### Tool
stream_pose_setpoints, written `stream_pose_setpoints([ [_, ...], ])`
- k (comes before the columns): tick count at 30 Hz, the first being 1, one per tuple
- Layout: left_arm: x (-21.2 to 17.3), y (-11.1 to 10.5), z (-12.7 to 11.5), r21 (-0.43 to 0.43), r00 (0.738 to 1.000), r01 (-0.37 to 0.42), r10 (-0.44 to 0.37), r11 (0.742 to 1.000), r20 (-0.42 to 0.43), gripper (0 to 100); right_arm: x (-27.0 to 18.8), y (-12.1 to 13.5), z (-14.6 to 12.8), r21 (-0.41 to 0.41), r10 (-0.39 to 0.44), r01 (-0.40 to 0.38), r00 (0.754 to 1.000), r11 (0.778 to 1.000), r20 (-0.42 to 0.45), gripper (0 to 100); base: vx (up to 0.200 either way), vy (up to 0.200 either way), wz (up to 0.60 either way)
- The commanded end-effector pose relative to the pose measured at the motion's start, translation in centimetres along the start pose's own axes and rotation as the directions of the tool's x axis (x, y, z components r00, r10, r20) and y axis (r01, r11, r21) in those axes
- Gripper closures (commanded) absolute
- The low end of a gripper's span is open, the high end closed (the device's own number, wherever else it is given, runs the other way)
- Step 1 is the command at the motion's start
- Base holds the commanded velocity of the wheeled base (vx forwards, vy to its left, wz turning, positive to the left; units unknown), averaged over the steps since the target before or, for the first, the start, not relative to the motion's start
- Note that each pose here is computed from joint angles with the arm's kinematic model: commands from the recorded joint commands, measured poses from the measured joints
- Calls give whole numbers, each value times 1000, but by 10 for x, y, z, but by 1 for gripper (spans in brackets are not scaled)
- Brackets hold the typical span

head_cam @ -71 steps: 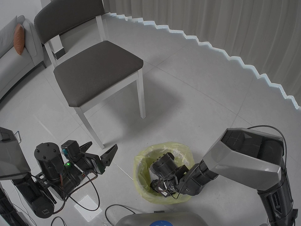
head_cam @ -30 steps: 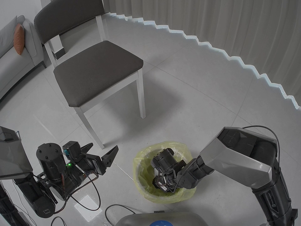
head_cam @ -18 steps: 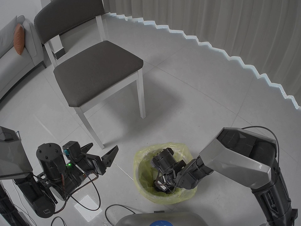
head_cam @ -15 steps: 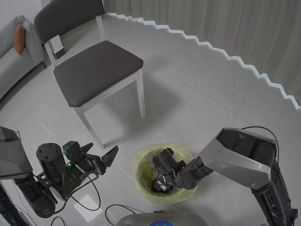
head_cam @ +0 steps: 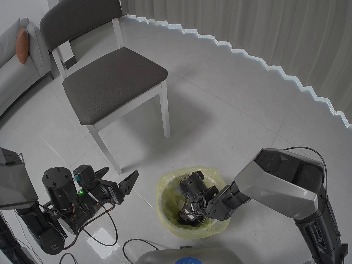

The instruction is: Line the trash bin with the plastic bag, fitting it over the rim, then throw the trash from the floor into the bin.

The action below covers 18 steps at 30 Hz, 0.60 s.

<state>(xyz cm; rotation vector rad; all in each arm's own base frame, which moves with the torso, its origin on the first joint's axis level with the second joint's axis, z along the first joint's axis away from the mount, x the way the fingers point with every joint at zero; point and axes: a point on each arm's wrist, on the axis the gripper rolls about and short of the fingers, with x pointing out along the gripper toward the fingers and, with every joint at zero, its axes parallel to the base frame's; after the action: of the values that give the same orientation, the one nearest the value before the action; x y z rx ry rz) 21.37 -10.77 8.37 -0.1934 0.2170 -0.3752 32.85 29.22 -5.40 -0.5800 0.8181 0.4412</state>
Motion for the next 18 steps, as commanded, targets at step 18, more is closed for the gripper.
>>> stream_pose_setpoints([
  [18,0,-1,1,-1,1000,3,-3,1000,9,0,-31,-99,37,288,-124,76,980,955,153,0,0,0,0],
])
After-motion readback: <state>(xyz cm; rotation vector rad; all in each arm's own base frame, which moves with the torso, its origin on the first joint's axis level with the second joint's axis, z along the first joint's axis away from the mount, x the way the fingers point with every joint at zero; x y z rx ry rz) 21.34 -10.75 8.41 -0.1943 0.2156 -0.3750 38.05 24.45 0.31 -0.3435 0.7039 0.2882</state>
